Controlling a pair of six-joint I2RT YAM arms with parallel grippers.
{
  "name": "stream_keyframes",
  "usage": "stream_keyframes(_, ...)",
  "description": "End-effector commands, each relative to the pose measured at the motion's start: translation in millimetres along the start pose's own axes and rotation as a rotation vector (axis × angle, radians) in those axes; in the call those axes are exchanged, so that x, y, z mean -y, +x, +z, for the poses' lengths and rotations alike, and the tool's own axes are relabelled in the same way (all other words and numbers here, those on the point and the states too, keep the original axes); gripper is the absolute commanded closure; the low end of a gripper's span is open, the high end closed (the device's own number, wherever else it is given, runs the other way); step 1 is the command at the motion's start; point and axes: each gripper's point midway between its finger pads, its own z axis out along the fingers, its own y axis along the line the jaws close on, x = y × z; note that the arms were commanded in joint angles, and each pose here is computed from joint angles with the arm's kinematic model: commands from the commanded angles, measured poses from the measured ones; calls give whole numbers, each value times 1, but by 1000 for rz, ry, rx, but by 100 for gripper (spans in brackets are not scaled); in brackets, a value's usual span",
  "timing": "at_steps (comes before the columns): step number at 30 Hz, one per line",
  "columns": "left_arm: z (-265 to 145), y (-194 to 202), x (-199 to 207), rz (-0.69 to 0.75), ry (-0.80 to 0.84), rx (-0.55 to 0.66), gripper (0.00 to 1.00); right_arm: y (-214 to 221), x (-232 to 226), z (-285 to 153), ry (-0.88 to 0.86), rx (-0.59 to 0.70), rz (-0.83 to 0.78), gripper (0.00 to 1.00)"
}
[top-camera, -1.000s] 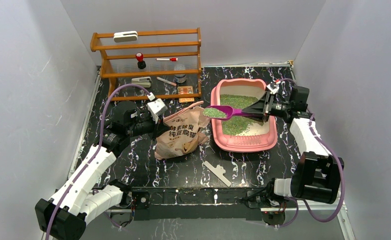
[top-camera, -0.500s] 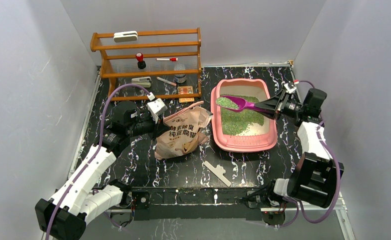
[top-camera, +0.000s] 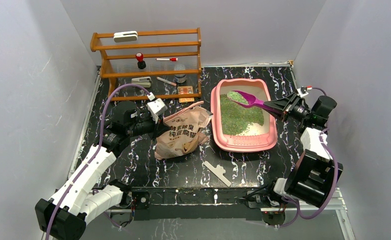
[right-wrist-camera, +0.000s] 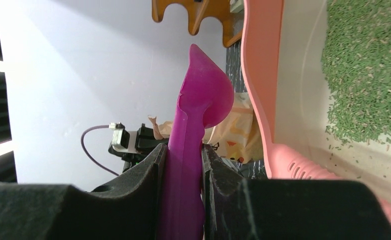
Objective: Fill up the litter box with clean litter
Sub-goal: Pour the cat litter into the litter box.
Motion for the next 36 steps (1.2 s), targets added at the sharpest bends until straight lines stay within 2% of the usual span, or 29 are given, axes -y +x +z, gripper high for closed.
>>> stream_keyframes(1,-9,-60,10,124,48,183,100,-16,-5,-5,-20,70,-47,100)
stream_keyframes(13,-11,-57,10,127,41,177,100,-45,21,-11,62,257,-39,100)
stream_keyframes(24,-12,-54,10,125,37,170,100,-49,34,-18,249,266,-111,100)
stream_keyframes(36,-12,-60,11,131,42,189,100,-48,23,-8,328,226,-216,100)
